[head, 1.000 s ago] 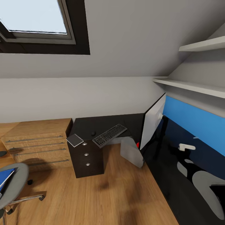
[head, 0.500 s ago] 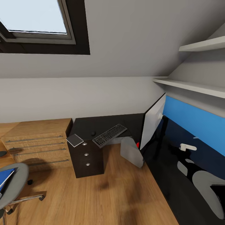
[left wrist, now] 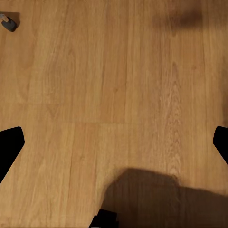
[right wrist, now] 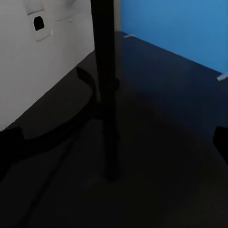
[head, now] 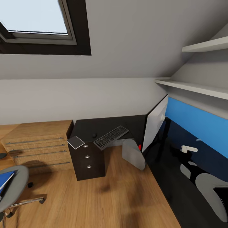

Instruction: In the bedroom, organize the workspace by keeping the computer under the desk, ensuring the monitor is on the desk, placing the keyboard on the desk next to the monitor, placing the mouse on the desk next to the keyboard, moving the folder from the swivel chair onto the desk next to the mouse, stacking the notebook on top of the folder with the pen on top of the notebook, and positioning the swivel chair next to the desk.

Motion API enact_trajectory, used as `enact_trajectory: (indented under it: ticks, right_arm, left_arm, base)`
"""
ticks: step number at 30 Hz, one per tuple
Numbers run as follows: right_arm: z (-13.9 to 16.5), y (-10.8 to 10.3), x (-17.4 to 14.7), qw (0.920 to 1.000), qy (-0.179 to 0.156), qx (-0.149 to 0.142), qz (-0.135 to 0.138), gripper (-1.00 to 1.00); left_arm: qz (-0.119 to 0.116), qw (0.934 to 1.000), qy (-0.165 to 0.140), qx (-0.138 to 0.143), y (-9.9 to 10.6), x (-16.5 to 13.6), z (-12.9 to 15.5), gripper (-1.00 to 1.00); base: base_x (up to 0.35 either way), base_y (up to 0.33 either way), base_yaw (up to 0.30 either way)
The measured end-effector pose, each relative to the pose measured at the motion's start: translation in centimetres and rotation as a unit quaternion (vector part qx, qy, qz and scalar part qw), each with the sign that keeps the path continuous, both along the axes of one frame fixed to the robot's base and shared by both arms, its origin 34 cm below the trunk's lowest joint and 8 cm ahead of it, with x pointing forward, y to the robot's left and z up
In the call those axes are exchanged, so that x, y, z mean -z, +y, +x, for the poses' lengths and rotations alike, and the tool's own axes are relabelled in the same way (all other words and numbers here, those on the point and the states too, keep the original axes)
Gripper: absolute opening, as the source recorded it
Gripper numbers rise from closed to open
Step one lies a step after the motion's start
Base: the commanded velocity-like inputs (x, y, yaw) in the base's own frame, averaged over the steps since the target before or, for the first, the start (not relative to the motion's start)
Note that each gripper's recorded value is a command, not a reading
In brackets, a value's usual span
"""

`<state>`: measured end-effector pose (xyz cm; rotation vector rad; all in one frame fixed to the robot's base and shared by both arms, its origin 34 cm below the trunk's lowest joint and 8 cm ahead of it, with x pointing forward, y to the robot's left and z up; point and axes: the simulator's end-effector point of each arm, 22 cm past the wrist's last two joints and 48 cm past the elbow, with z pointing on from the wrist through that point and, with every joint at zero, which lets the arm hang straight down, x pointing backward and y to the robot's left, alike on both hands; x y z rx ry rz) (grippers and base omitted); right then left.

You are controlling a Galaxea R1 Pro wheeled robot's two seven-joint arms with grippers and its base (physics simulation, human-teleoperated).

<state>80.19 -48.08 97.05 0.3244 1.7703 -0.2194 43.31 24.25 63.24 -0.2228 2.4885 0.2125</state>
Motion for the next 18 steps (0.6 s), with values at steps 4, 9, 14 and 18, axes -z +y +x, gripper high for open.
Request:
enact_trajectory:
  ticks: [4, 9, 14, 18]
  right_arm:
    - [-0.03, -0.04, -0.04, 1.0, 0.0, -0.001, -0.002, 1.0]
    - [-0.01, -0.05, -0.01, 1.0, 0.001, -0.002, -0.003, 1.0]
    - [-0.01, 0.0, -0.02, 1.0, 0.001, -0.002, -0.003, 1.0]
    - [-0.02, 0.01, -0.03, 1.0, 0.001, -0.003, -0.003, 1.0]
  left_arm:
    - [0.0, 1.0, 0.0, 0.001, -0.01, -0.01, 0.0, 1.0]
    - [-0.001, 1.0, 0.0, 0.001, 0.0, 0.02, 0.0, 1.0]
    - [-0.001, 1.0, 0.0, 0.001, -0.04, 0.0, 0.01, 1.0]
    - [-0.001, 1.0, 0.0, 0.002, -0.07, -0.01, 0.01, 1.0]
  base:
    - [0.254, 0.0, 0.0]
    - [0.146, 0.0, 0.0]
    - [0.155, 0.0, 0.0]
    - [0.249, 0.0, 0.0]
